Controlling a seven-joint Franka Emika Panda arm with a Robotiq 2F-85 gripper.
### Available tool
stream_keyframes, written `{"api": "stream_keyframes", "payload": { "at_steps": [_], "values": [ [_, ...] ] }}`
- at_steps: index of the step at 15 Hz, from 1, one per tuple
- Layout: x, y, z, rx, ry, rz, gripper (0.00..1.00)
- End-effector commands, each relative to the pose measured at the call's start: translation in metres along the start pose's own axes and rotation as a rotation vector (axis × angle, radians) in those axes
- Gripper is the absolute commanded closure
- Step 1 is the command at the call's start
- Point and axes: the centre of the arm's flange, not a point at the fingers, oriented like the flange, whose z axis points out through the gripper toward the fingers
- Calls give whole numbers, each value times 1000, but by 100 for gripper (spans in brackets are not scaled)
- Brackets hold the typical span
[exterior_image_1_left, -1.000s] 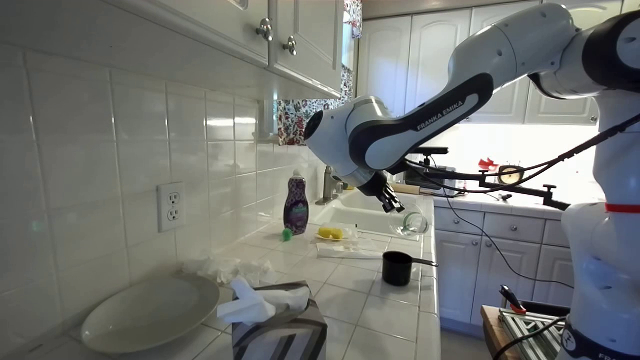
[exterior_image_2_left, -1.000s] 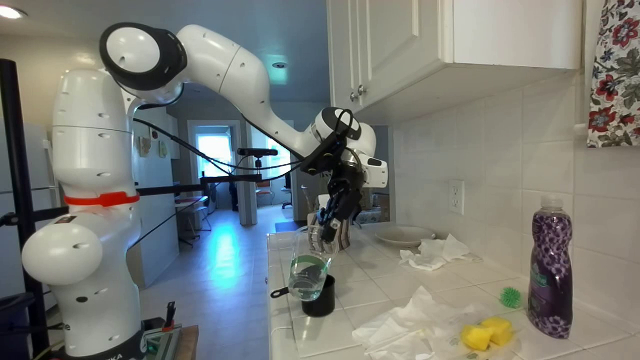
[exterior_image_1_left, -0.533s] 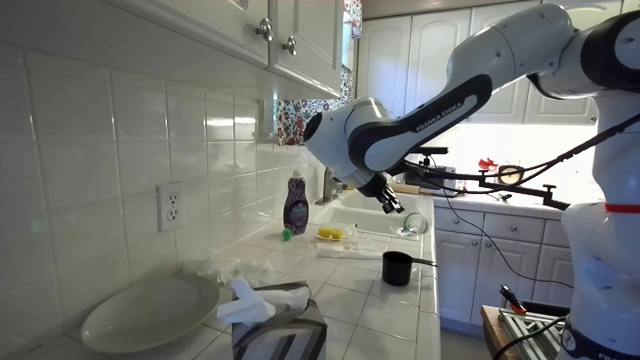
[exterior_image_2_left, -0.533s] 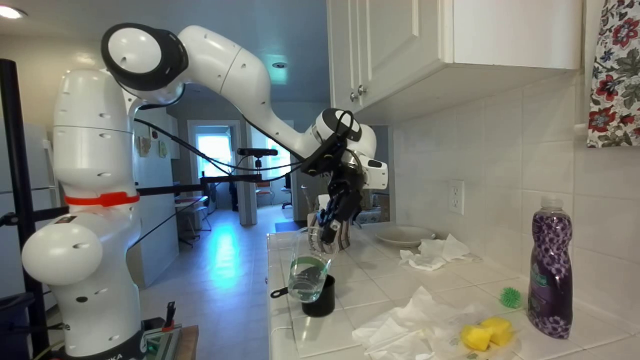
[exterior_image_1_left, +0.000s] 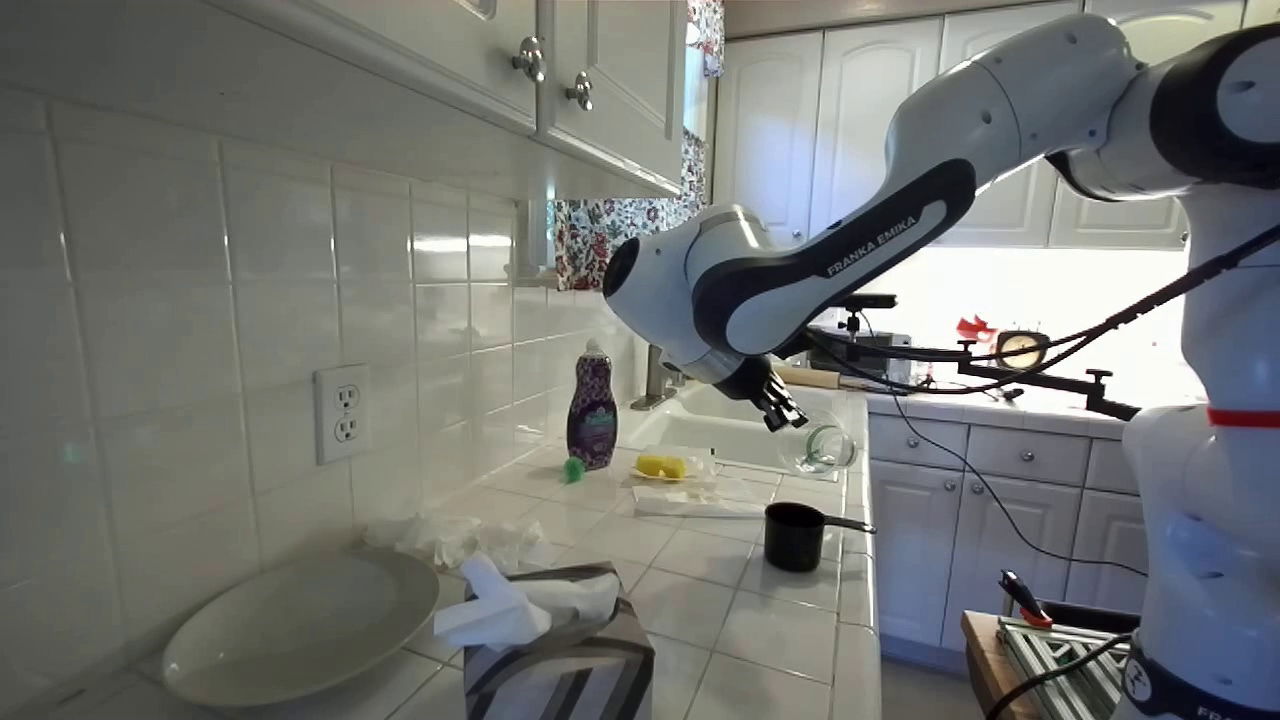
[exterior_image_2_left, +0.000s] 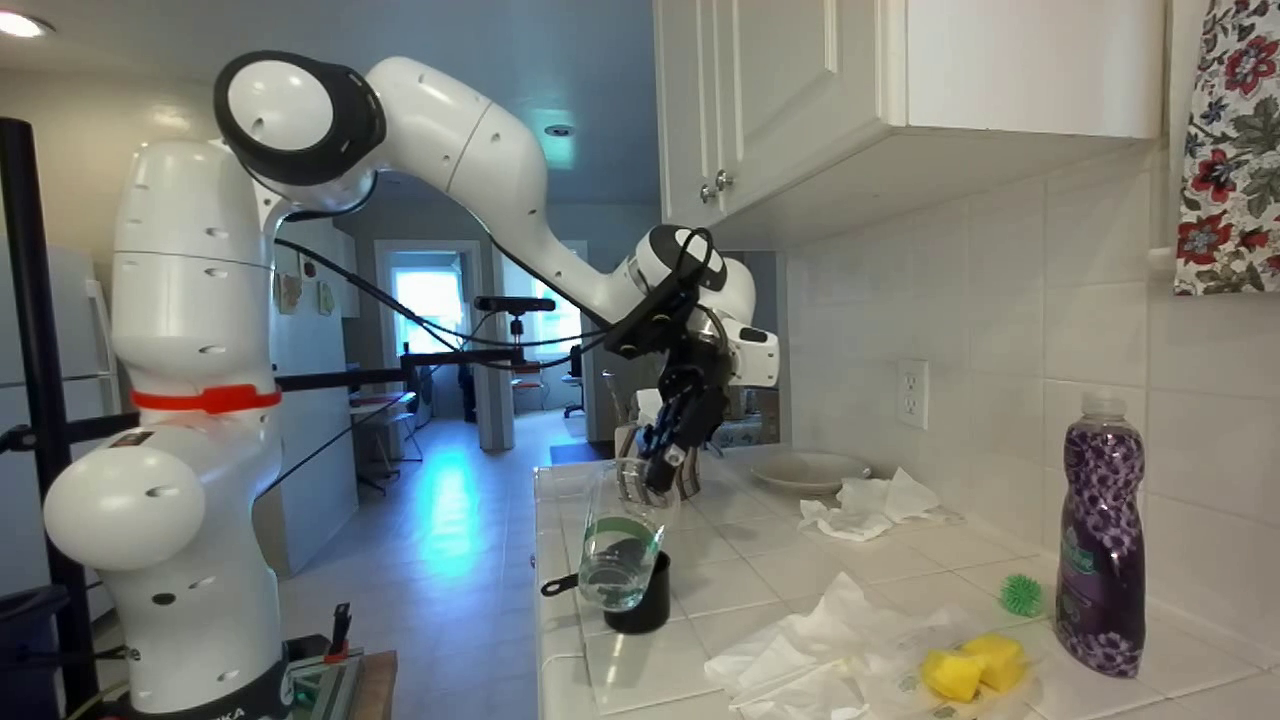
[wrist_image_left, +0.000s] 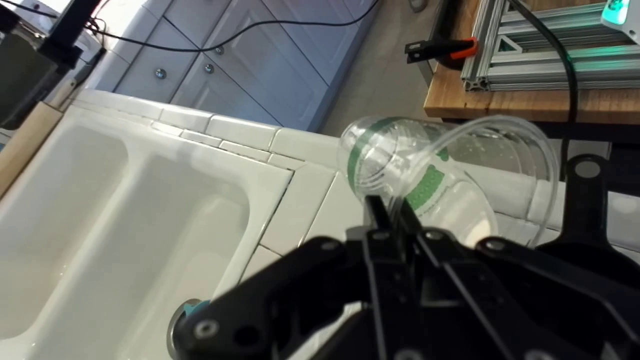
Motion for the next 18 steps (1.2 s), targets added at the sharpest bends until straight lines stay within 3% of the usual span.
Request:
{"api": "stream_keyframes", "payload": {
  "at_steps": [1,18],
  "values": [
    [11,3,-8,-28,-31,14,98],
    [33,-3,-20,-51,-73,-10,98]
  ]
}}
